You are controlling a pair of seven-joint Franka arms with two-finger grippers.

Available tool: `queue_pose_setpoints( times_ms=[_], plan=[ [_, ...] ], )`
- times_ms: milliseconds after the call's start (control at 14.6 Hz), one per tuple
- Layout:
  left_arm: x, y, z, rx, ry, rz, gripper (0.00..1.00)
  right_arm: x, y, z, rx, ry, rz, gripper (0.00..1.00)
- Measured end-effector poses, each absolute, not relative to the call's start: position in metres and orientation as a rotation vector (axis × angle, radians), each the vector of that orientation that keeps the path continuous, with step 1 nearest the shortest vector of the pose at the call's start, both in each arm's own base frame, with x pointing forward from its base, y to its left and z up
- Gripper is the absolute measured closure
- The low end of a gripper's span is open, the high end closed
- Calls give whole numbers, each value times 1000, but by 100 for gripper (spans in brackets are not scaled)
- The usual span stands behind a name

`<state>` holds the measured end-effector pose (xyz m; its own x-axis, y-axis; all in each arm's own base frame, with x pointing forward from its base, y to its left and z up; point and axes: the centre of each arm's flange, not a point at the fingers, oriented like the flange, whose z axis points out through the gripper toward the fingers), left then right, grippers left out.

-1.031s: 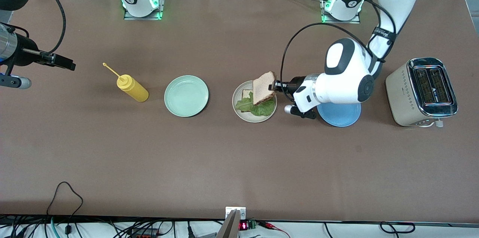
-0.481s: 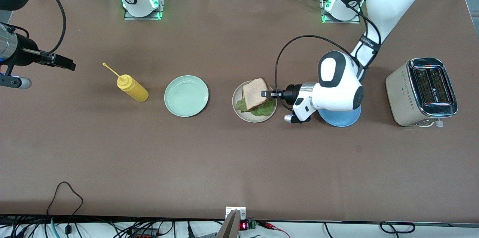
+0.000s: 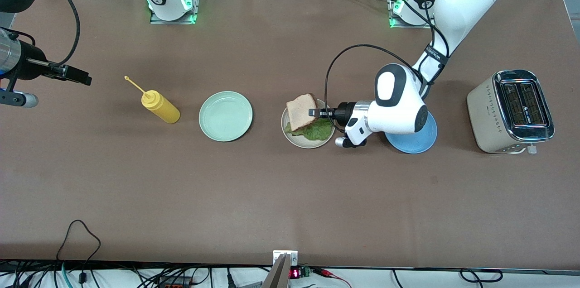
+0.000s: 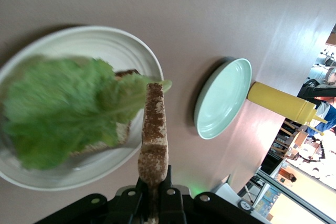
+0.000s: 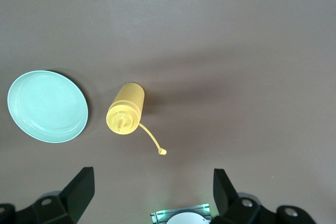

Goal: Make sandwich in beige plate with both arms
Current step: 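Lower the bread slice onto the lettuce with the left gripper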

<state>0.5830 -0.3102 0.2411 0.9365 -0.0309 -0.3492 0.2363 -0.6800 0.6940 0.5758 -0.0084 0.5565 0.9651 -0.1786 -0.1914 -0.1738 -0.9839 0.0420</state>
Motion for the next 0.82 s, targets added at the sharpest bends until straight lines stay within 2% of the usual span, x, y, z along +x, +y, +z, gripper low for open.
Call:
queue_pose_setpoints(
  times_ms=[825],
  plan=[
    [584, -299, 212, 2279, 45, -403, 90, 576, 1, 557, 3091, -251, -299, 0]
  ],
)
